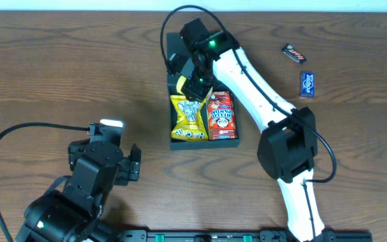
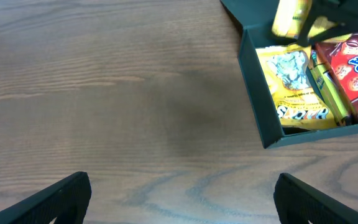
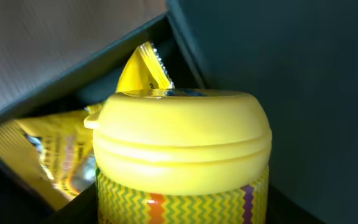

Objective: Pack container
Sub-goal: 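Carry the yellow tube over the black box's back left corner, then lower the yellow tube into the box on top of the bag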

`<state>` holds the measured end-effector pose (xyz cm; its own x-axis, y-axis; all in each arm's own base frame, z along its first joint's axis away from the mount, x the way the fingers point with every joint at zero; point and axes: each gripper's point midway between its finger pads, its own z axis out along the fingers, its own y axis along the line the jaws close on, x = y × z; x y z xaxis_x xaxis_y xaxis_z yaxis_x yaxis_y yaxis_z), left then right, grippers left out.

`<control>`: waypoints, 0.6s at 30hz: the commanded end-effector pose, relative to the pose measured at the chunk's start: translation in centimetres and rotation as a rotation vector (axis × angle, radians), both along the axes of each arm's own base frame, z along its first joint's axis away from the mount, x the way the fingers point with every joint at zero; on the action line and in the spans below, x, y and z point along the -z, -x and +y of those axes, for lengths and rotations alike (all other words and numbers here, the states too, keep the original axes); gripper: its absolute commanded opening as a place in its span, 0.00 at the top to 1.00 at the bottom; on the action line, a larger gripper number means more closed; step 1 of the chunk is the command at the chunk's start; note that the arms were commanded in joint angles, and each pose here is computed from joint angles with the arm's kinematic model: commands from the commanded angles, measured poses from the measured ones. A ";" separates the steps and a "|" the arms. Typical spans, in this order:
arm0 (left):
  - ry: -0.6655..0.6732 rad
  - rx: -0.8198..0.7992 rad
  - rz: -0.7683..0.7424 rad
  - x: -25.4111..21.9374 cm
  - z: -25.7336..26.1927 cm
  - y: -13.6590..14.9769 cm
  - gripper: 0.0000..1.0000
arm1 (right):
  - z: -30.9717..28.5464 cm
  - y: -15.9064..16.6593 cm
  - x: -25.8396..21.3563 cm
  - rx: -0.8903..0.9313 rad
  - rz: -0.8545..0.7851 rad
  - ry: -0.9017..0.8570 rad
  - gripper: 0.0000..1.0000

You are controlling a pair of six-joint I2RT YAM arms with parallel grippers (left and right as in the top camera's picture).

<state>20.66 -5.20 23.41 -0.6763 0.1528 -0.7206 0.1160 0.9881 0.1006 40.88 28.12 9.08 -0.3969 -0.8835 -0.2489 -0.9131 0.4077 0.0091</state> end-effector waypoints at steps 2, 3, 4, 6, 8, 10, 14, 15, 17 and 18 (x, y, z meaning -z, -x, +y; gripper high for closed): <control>0.002 0.002 -0.011 -0.5 0.0 0.0 0.05 | 0.7 -0.3 0.0 -0.227 -0.079 0.001 0.74; 0.002 0.002 -0.011 -0.5 0.0 0.0 0.05 | 0.8 -0.6 0.0 -0.248 -0.097 -0.002 0.74; 0.002 0.002 -0.011 -0.5 0.0 0.0 0.05 | 1.0 -0.8 0.0 -0.267 -0.112 -0.005 0.74; 0.002 0.002 -0.011 -0.5 0.0 0.0 0.05 | 1.4 -1.1 -0.1 -0.296 -0.133 -0.020 0.73; 0.002 0.002 -0.011 -0.5 0.0 0.0 0.05 | 1.7 -1.4 0.0 -0.315 -0.151 -0.027 0.72; 0.002 0.002 -0.011 -0.5 0.0 0.0 0.05 | 1.7 -1.4 0.2 -0.314 -0.153 -0.029 0.72; 0.002 0.002 -0.011 -0.5 0.0 0.0 0.05 | 1.9 -0.8 0.7 -0.321 -0.124 -0.048 0.73; 0.002 0.002 -0.011 -0.5 0.0 0.0 0.05 | 1.9 -0.7 0.9 -0.322 -0.119 -0.048 0.73; 0.002 0.002 -0.011 -0.5 0.0 0.0 0.05 | 1.8 -0.4 1.2 -0.323 -0.108 -0.048 0.72; 0.002 0.002 -0.011 -0.5 0.0 0.0 0.05 | 1.8 -0.3 1.5 -0.324 -0.099 -0.048 0.72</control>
<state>20.66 -5.20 23.41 -0.6763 0.1524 -0.7207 0.1158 0.9882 0.1004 41.91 29.57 7.94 -0.0921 -0.9460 -0.3107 -0.9878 0.1262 -0.0916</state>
